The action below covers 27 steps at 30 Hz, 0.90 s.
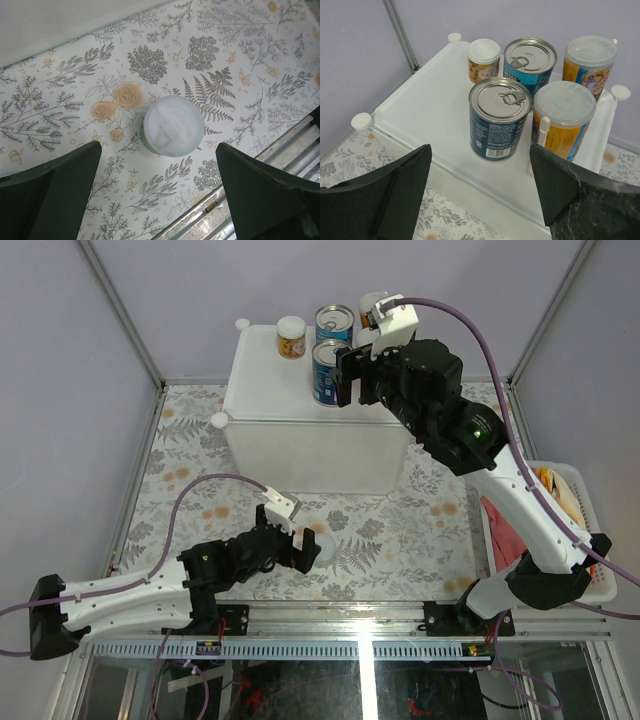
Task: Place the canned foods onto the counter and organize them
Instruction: Pick up the canned food from the center of the board.
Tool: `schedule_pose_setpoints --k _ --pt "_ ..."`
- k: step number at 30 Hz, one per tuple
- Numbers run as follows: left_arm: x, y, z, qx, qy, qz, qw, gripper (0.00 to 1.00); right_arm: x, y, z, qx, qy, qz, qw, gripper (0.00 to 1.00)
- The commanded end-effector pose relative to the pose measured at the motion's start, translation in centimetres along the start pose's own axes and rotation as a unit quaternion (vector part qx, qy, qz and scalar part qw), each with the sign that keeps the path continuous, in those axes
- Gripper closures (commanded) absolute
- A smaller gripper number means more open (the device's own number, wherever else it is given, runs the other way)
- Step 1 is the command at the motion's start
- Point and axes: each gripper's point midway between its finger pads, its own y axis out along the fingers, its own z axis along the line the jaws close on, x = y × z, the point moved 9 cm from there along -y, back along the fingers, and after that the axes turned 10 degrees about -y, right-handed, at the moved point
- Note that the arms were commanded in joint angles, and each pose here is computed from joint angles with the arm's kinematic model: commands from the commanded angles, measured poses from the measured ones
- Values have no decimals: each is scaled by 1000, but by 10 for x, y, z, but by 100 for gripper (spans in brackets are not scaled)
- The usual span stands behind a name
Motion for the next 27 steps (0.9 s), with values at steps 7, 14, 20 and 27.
schedule_pose_setpoints --k 7,14,20,27 --pt "-16 23 -6 5 -2 0 1000 1 14 -8 -5 -8 -6 -25 1000 13" --pt "-26 36 -7 7 14 16 1000 0 14 -7 -4 -5 -9 -24 1000 13" --pt "-31 43 -10 4 23 26 999 0 15 -6 -4 -5 -13 -24 1000 13" --pt "-37 50 -12 3 34 38 999 0 16 -5 -4 -2 -18 -25 1000 12"
